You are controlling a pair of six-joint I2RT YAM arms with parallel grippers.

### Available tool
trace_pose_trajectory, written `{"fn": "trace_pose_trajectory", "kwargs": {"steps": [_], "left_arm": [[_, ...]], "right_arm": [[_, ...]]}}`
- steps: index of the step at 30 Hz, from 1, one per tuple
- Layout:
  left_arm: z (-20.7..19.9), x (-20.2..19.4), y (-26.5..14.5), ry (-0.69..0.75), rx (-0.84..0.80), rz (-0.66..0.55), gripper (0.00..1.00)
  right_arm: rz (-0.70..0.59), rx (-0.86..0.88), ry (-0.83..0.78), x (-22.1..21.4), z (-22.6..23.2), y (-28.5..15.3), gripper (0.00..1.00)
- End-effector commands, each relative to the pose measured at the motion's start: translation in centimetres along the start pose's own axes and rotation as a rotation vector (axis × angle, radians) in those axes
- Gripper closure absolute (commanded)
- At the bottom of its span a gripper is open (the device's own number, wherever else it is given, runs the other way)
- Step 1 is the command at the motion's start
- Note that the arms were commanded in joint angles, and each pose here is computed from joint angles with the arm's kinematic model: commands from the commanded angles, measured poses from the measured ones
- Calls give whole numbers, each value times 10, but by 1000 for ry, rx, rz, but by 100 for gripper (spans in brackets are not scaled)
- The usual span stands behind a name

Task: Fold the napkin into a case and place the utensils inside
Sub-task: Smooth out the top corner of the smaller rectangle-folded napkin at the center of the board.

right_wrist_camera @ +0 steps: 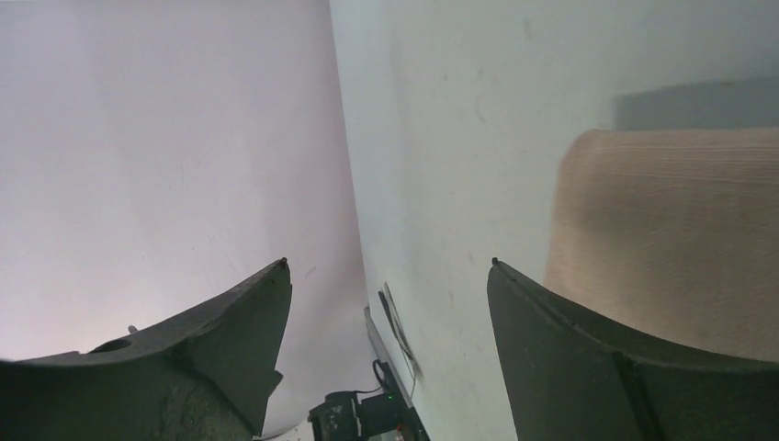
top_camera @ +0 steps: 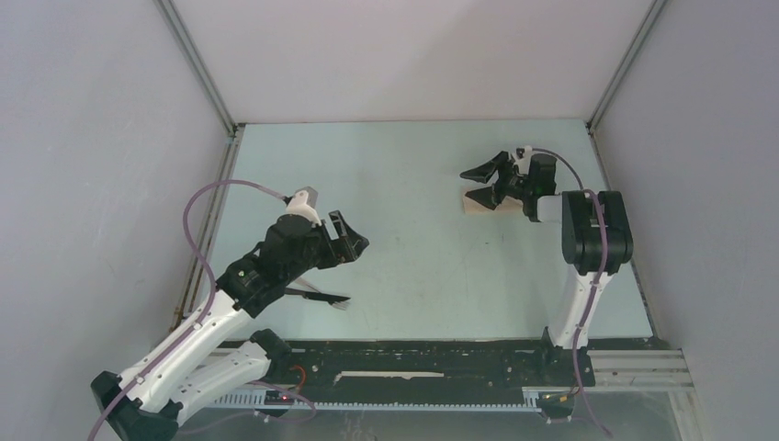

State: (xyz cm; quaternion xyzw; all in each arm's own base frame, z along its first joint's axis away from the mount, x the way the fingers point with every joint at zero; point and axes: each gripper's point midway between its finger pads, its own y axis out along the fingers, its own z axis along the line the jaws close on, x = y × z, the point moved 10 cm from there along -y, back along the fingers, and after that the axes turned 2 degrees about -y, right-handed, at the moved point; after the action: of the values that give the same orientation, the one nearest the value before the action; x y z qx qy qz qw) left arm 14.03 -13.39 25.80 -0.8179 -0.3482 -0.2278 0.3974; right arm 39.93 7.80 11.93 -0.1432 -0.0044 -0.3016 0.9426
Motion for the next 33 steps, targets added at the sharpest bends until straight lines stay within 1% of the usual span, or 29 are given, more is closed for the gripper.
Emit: {"fn": "trace_pose_trajectory", "kwargs": {"steps": [1,3,6,10,15,18,23,28,33], "left_arm": [[-10,10,0,-27,-41,-42,14],[-10,9,1,-25,-42,-33,14],[-7,9,0,-14,-23,-31,13],[-4,7,0,-13,2,-21,13],[5,4,1,-18,49,-16,12],[12,2,1,-28,67,-18,12],[16,-1,2,-44,74,-7,12],[16,-3,3,-63,70,16,12],[18,-4,2,-71,80,15,12]], "right_arm": [[26,-10,-73,-20,9,2,14],[38,-7,-46,-21,-4,8,14],[20,-12,-32,-18,-16,8,15],[19,-8,-55,-15,-9,2,15],[-38,-3,-136,3,21,-40,14],[-107,-49,-163,16,23,-72,13],[-203,-74,-127,39,1,-107,13],[-283,-42,-60,64,-33,-122,13],[-285,-89,20,63,-69,-125,14]]}}
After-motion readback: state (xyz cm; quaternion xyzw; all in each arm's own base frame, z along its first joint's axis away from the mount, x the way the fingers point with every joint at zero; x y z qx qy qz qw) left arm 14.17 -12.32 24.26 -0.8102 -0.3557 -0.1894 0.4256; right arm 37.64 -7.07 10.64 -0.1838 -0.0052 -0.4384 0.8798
